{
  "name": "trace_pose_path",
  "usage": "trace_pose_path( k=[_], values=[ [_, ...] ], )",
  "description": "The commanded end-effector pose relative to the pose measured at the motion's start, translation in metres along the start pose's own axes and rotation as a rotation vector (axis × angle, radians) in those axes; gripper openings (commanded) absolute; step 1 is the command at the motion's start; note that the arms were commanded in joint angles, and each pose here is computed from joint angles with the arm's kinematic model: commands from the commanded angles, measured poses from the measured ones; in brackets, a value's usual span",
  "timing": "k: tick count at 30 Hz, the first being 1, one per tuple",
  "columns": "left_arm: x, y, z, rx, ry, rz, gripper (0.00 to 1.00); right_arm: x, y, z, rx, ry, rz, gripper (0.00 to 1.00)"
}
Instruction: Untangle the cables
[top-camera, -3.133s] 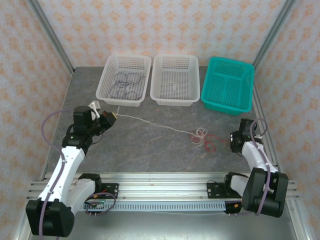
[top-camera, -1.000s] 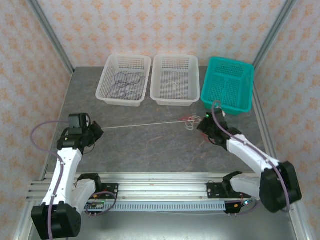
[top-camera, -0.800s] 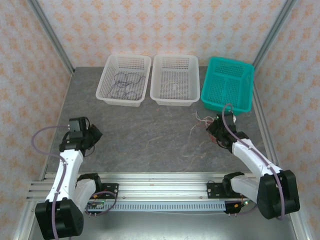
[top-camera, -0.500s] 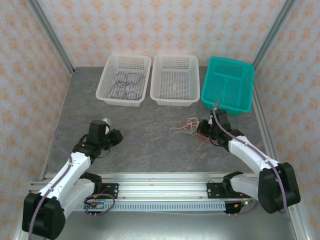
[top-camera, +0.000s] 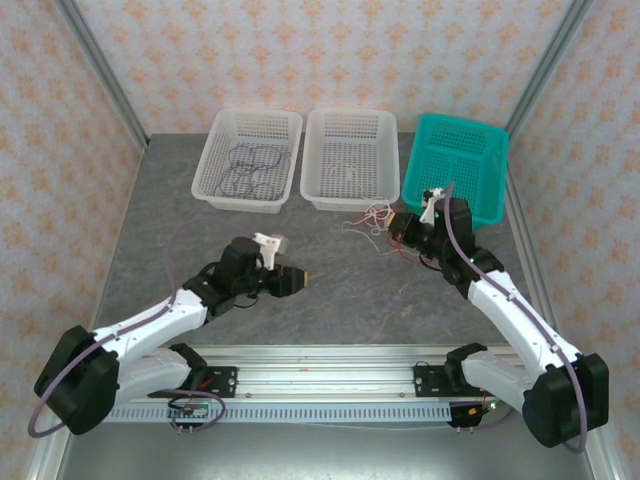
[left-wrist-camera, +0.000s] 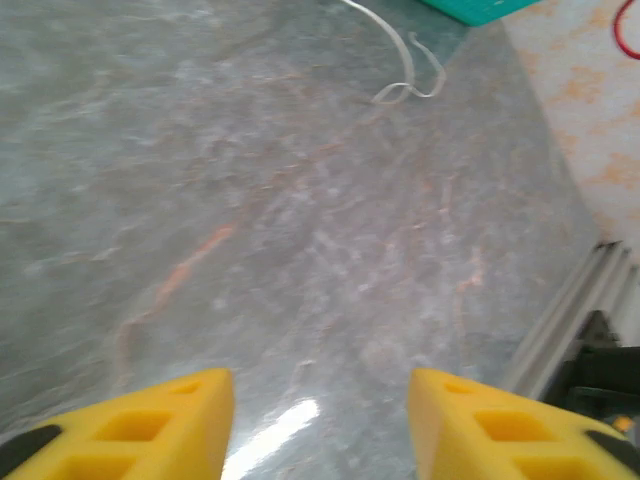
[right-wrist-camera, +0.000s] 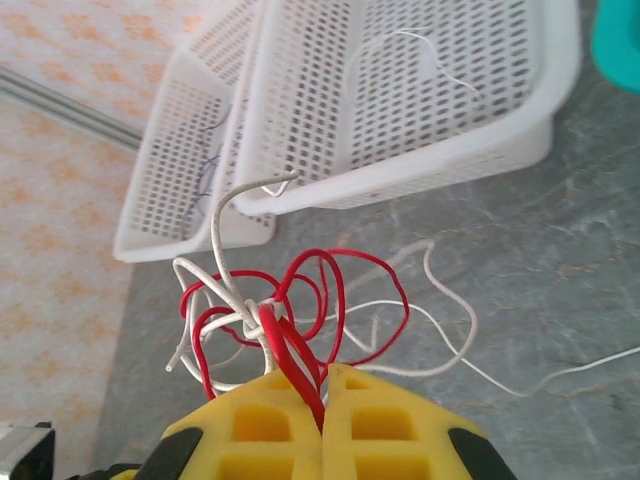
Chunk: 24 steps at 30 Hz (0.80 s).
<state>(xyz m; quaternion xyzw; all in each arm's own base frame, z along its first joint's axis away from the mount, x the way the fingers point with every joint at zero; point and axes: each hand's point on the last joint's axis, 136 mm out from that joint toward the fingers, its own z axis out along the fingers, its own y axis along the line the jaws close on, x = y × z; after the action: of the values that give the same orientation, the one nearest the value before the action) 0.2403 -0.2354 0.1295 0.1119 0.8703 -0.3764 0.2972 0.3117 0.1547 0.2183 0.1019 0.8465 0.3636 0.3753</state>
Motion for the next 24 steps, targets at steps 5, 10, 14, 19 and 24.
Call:
trace_pose_path(
  k=[5, 10, 14, 19, 24],
  values=[
    [-0.064, -0.028, 0.014, -0.025, -0.135, 0.292, 0.74, -0.010, 0.048, -0.014, -0.159, 0.007, -0.034, 0.00],
    [-0.092, -0.024, 0.042, -0.060, -0.175, 0.432, 0.80, -0.009, 0.063, -0.018, -0.215, 0.031, -0.040, 0.00],
    [-0.105, -0.041, 0.069, 0.043, -0.195, 0.459, 0.79, -0.007, 0.068, -0.020, -0.227, 0.046, -0.041, 0.00],
    [-0.121, -0.047, 0.084, 0.074, -0.222, 0.422, 0.45, -0.005, 0.059, -0.019, -0.185, 0.046, -0.016, 0.00],
    [-0.128, -0.046, 0.077, 0.035, -0.233, 0.377, 0.00, -0.016, 0.022, -0.018, 0.014, -0.043, 0.011, 0.00]
  ],
)
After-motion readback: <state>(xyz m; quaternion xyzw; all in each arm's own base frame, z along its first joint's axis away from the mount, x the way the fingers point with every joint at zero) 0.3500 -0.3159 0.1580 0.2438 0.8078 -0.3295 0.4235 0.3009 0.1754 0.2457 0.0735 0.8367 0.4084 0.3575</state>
